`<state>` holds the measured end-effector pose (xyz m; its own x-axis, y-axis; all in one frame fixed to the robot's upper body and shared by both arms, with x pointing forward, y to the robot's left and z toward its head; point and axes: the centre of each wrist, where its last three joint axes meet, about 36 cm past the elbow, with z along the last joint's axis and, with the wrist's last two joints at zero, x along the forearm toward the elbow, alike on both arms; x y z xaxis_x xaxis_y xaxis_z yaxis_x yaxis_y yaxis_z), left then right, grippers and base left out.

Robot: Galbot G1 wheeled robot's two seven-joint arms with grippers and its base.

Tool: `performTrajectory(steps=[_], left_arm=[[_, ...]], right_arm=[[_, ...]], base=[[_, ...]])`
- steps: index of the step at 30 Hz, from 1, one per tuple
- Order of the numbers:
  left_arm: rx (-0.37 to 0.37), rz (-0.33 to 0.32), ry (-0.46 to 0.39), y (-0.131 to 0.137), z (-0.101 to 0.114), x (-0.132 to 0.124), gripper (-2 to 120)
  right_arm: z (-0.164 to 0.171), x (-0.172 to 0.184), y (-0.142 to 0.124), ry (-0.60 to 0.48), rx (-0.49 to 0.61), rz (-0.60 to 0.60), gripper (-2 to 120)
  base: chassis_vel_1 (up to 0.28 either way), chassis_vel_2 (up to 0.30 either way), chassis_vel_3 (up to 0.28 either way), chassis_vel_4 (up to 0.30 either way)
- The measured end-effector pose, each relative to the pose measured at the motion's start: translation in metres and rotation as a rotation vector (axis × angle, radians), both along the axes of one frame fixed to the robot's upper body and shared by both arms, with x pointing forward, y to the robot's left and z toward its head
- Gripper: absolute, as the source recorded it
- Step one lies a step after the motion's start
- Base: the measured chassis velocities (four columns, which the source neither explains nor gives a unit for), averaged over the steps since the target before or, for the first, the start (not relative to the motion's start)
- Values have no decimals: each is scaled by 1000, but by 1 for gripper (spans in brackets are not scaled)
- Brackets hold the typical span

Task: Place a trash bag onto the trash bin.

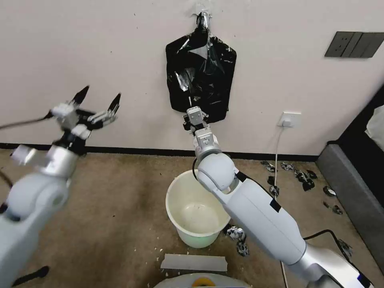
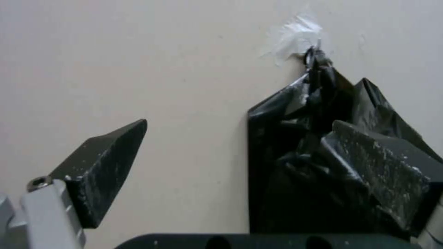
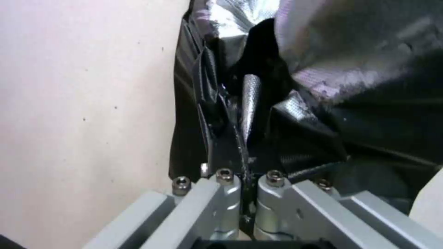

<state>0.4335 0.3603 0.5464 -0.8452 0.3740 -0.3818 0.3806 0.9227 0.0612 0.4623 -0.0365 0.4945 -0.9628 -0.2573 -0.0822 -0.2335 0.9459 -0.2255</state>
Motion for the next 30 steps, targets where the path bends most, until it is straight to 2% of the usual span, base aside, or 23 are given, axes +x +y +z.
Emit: performTrajectory(steps=[1,2,3,4,6,7,12,13,16,19,21,22,23,24,30], left_arm=[[0,0,0,0,0,0,100],[20,-55,10,-16,4,30,100],[20,-55,10,-16,4,30,100],[34,-81,7,-25,8,46,100],[34,-81,7,-25,8,46,100],[52,-109,13,-36,10,62,100],[57,-117,16,-40,10,67,100],[89,-155,43,-62,6,90,100],[103,-166,46,-71,8,99,100],[163,-189,48,-85,17,120,100],[163,-189,48,-85,17,120,100],[206,-197,48,-90,25,133,100],[206,-197,48,-90,25,133,100],[243,-205,61,-94,23,141,100],[335,-228,74,-100,30,148,100]], right_arm=[[0,0,0,0,0,0,0],[2,1,-1,-12,-2,5,0],[2,1,-1,-12,-2,5,0],[3,1,-1,-16,-4,7,0],[3,1,-1,-16,-4,7,0],[4,1,-1,-19,-4,8,0],[4,1,-1,-19,-5,8,0],[3,1,-1,-19,-3,11,0],[4,2,-3,-21,-1,9,0],[7,4,-5,-27,3,7,0],[7,4,-5,-27,3,7,0],[9,5,-3,-31,11,10,0],[9,5,-3,-31,11,10,0],[10,5,-3,-32,15,11,0],[13,6,-3,-38,16,12,0]], base=[[0,0,0,0],[0,0,0,0],[0,0,0,0],[0,0,0,0],[0,0,0,0],[0,0,0,0],[0,0,0,0],[0,0,0,0],[0,0,0,0],[0,0,0,0],[0,0,0,0],[0,0,0,0],[0,0,0,0],[0,0,0,0],[0,0,0,0]])
